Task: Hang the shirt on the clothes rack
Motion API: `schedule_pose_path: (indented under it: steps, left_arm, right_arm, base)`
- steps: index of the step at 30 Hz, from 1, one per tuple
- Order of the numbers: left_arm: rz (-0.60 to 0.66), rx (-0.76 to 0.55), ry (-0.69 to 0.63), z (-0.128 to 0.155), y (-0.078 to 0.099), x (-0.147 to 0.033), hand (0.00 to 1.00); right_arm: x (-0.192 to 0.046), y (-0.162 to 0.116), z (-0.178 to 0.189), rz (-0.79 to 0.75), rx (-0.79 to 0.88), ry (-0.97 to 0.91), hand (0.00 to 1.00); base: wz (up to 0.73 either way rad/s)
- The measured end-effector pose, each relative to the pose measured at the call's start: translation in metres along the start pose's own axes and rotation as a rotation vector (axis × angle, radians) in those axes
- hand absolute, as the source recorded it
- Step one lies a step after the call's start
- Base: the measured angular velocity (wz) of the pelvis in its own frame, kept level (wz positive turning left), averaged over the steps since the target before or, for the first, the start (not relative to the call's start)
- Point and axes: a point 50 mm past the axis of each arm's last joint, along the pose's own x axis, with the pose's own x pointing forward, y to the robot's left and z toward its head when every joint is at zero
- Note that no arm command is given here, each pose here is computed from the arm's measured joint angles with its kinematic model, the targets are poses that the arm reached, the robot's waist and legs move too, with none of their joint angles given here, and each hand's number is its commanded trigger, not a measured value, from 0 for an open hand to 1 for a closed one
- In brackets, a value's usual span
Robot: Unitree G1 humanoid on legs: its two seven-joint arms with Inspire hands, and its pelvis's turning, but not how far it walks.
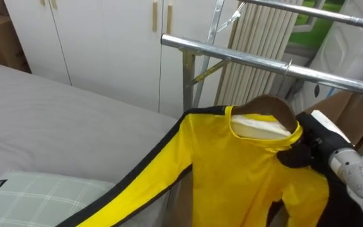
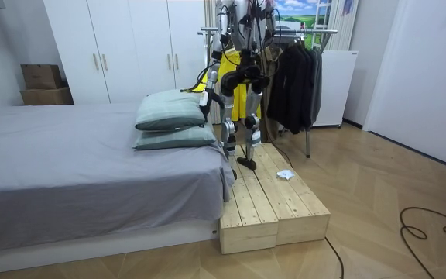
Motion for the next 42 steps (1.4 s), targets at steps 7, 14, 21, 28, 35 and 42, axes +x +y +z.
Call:
schedule_pose_path:
  steps: [7, 14, 21, 28, 35, 42]
  left_arm:
    - [0.003, 0.005, 0.001, -0.001, 0.001, 0.0, 0.0]
    - [-0.001, 0.005, 0.004, -0.002, 0.001, 0.0, 0.0]
    - [-0.008, -0.005, 0.008, -0.003, 0.001, 0.0, 0.0]
    - [0.001, -0.001, 0.001, -0.001, 0.005, 0.0, 0.0]
    - [0.0, -0.003, 0.001, -0.001, 0.006, 0.0, 0.0]
    - [0.002, -0.005, -0.01, 0.002, 0.006, 0.0, 0.0]
  right_arm:
    - [0.0, -0.003, 0.003, -0.03, -0.023, -0.012, 1.0]
    - [-0.003, -0.014, 0.029, -0.078, -0.058, -0.127, 1.0]
    - [-0.005, -0.019, 0.031, -0.067, 0.084, -0.16, 1.0]
    - [-0.001, -0.005, -0.005, 0.009, 0.33, -0.026, 1.0]
    - [-0.003, 0.008, -0.037, 0.09, 0.425, 0.113, 1.0]
    - [-0.004, 0.009, -0.05, 0.119, 0.469, 0.161, 1.0]
  base:
    - [0.0]
    - [0.0]
    - [-0.02]
    - [0.05]
    - [0.04]
    - [0.01]
